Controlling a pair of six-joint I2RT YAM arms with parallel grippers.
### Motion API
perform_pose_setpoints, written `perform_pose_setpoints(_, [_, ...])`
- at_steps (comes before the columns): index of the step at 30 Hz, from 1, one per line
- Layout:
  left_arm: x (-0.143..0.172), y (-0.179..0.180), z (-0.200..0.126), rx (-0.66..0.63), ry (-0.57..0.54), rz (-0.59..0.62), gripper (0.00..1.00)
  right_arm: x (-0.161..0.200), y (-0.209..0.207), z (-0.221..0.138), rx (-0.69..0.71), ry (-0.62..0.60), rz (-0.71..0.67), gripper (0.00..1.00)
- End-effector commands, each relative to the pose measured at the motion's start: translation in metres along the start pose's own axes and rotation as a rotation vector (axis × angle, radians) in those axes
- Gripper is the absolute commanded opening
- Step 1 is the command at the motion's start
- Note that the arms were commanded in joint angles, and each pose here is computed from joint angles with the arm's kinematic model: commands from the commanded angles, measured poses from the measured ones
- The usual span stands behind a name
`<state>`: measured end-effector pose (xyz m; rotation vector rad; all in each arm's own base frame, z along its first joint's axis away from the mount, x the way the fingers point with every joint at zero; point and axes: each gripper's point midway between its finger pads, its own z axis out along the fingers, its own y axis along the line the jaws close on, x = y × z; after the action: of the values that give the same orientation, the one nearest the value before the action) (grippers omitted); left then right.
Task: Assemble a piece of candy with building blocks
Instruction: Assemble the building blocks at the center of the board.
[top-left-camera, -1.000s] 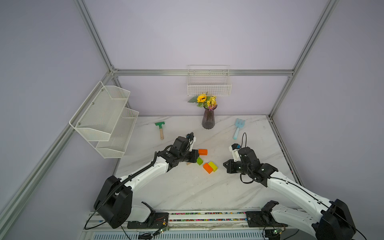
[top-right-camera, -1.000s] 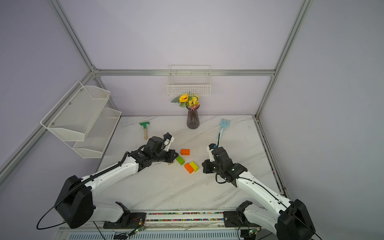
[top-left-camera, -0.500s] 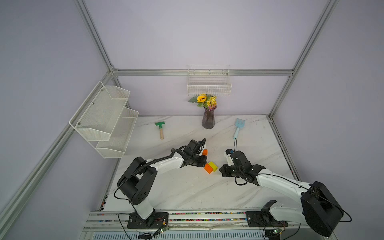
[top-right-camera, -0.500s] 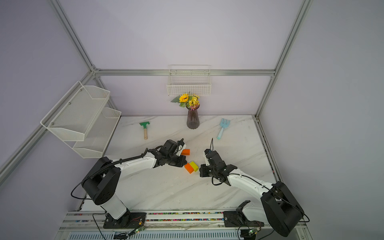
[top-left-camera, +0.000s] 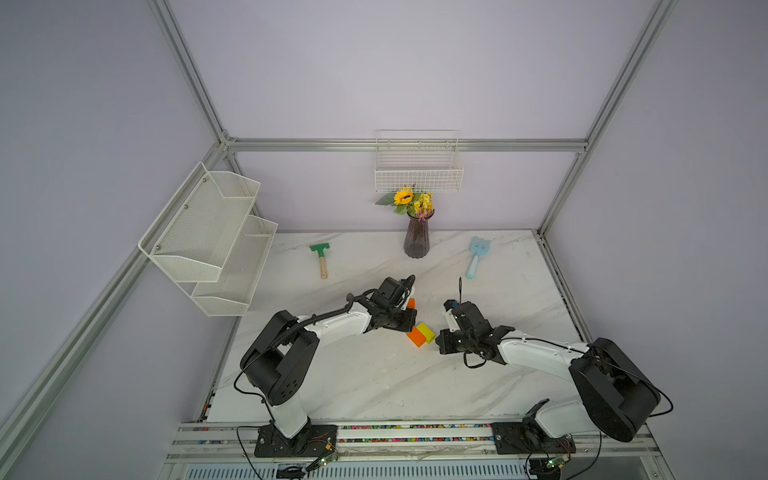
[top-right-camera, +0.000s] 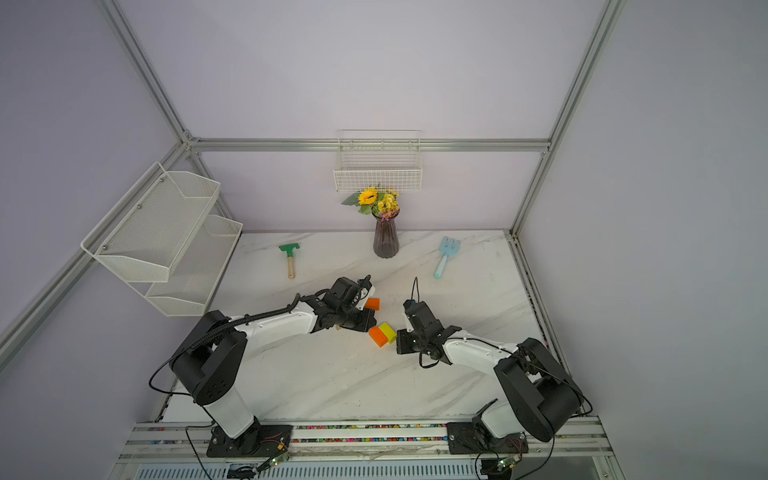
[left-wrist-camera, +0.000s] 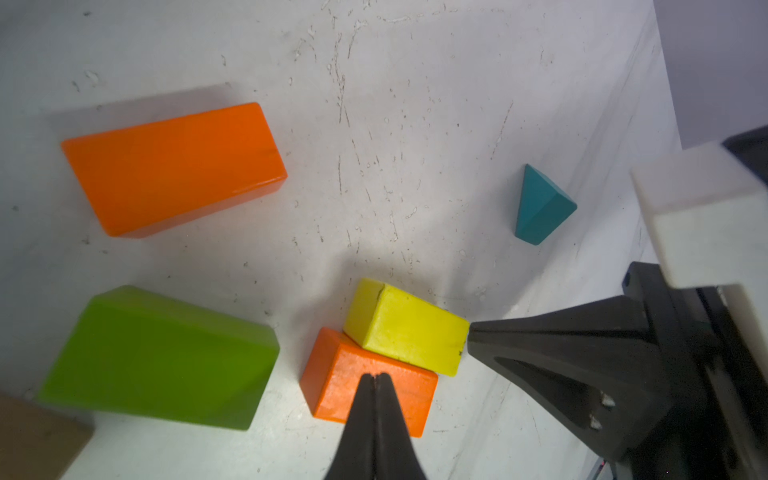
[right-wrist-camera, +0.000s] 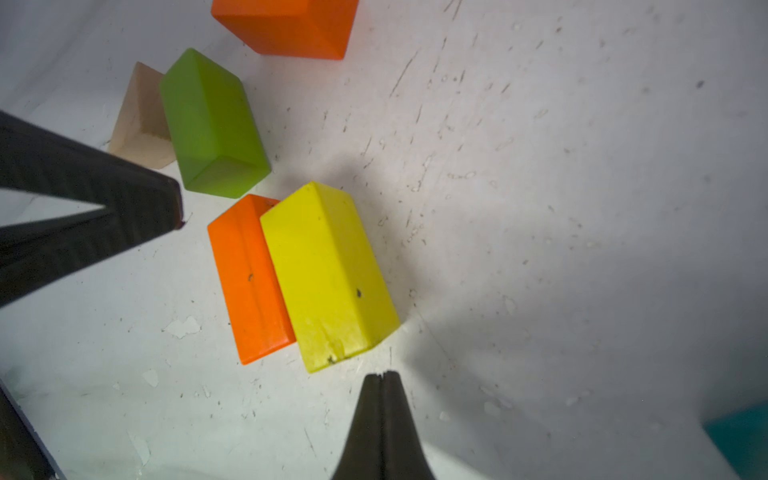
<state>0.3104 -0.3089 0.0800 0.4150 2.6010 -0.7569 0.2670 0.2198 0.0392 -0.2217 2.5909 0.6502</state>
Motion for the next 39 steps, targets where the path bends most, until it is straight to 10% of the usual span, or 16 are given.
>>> perform_pose_setpoints(1, [-0.014,-0.008,-0.008,0.008,-0.049,0.017,0.00,-0.016,0.012,0.003,-0.033,-0.039,-0.036,0.00])
perform_pose_setpoints(23, [-0.021,0.012,-0.044,-0.093,-0.155,-0.026,0.00,-0.019,0.013,-0.019,0.029,-0.016,-0.041,0.00])
perform_pose_setpoints(30, [-0.014,0.047,-0.076,-0.214,-0.220,-0.139,0.00,-0.092,0.032,-0.078,0.085,-0.247,-0.126,0.00])
perform_pose_setpoints(39, [-0.019,0.063,-0.066,-0.245,-0.186,-0.211,0.00,-0.181,0.067,-0.016,0.082,-0.202,-0.283,0.00])
